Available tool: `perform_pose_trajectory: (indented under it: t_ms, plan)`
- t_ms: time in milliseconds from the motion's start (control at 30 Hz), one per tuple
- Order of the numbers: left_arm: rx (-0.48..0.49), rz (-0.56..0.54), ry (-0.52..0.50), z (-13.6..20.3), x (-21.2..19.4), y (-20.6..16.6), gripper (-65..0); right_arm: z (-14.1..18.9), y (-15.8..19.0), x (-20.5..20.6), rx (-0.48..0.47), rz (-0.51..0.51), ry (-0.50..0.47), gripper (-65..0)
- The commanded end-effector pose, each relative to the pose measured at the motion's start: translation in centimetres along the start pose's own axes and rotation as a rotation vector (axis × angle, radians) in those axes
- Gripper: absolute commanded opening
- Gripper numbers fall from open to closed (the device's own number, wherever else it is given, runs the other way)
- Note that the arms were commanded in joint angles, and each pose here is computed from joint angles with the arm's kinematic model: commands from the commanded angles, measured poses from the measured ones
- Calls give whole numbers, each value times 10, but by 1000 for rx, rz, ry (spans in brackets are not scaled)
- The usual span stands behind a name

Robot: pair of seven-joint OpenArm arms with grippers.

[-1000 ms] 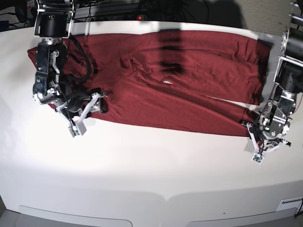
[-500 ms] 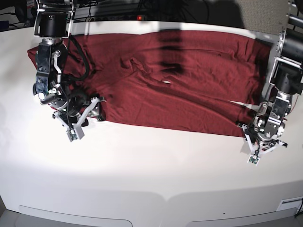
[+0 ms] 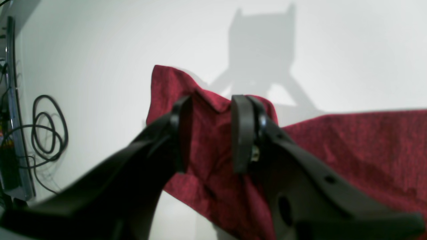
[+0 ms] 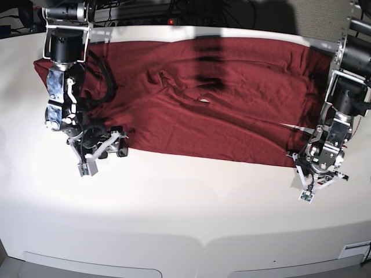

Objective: Fold the T-shirt properly
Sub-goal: 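Pull the folded edge with both grippers to straighten the shirt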

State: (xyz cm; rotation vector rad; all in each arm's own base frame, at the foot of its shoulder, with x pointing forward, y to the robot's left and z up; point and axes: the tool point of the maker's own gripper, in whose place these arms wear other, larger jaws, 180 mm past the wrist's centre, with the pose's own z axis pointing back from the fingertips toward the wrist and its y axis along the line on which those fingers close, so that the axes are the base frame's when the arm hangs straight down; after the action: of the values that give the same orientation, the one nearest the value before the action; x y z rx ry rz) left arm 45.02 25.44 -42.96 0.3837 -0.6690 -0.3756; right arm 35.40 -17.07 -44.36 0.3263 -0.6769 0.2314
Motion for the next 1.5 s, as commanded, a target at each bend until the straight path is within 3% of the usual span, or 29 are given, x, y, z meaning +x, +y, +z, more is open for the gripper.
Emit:
perform_pose_trajectory:
  t_ms: [0, 233, 600, 767, 933, 1467]
  plan:
    - [25, 9, -25, 2, 14, 15, -461, 3, -2, -10, 0, 13, 66, -275]
    - [25, 9, -27, 2, 14, 15, -461, 25, -10, 23, 11, 24, -16, -275]
    - [24, 9, -27, 2, 14, 15, -461, 38, -23, -11, -35, 61, 100, -279]
    - [24, 9, -16, 2, 12, 15, -461, 38, -22, -11, -30, 57, 88, -507]
    - [25, 9, -5, 2, 10, 15, -461, 37, -20, -3, -24, 53, 44, -650]
    - [29, 9, -36, 5, 23, 17, -461, 43, -24, 77, -32, 94, -137, -650]
